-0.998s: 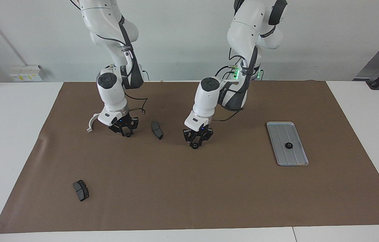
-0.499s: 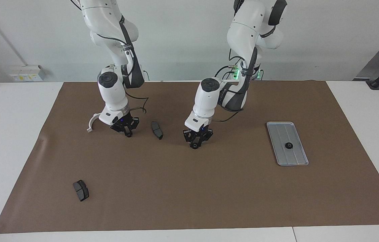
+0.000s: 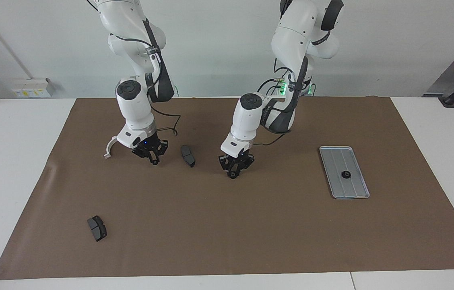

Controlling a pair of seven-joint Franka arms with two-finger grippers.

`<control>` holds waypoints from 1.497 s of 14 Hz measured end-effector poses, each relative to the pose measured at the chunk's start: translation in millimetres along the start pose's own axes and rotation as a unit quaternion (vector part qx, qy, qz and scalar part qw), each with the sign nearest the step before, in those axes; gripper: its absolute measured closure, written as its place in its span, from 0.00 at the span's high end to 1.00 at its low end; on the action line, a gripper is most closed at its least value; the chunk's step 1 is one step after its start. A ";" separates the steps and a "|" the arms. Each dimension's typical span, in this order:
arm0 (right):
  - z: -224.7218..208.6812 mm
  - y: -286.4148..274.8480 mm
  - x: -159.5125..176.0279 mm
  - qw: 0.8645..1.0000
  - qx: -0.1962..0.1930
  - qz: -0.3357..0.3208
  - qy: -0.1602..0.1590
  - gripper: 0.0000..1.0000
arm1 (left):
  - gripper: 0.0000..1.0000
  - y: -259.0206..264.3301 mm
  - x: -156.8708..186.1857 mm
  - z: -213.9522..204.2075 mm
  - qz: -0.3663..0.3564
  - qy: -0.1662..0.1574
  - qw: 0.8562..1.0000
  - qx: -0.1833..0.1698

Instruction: Pick bearing gear from pile to tray

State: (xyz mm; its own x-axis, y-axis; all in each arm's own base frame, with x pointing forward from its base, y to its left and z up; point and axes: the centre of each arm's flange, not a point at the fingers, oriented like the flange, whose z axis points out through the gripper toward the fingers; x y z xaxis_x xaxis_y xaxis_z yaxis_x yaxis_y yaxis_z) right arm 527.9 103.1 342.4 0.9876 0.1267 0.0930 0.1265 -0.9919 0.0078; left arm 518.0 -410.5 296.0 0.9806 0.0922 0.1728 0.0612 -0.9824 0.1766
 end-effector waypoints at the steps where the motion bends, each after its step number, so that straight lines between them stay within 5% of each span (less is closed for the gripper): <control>1: -13.6 -0.3 8.3 1.000 0.000 0.010 0.004 0.22 | 0.36 0.0 0.0 0.0 0.000 0.000 1.000 0.000; 14: -35.8 -10.8 21.8 0.999 0.002 0.048 0.007 0.22 | 0.36 1.5 17.7 -16.0 -0.008 -0.012 1.000 0.018; 21: -46.3 -96.5 32.3 0.994 0.019 0.104 0.030 0.22 | 0.36 -57.8 88.1 -48.3 -0.006 -0.033 0.998 0.051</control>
State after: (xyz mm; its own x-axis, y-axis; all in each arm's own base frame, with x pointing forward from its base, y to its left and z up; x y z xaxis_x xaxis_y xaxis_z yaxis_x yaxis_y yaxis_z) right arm 543.2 202.7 390.7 0.9856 -0.0822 0.1475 -0.0749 -0.9957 -0.0543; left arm 591.9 -337.8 347.8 0.9895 0.0974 0.1065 0.0894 -0.9930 0.0773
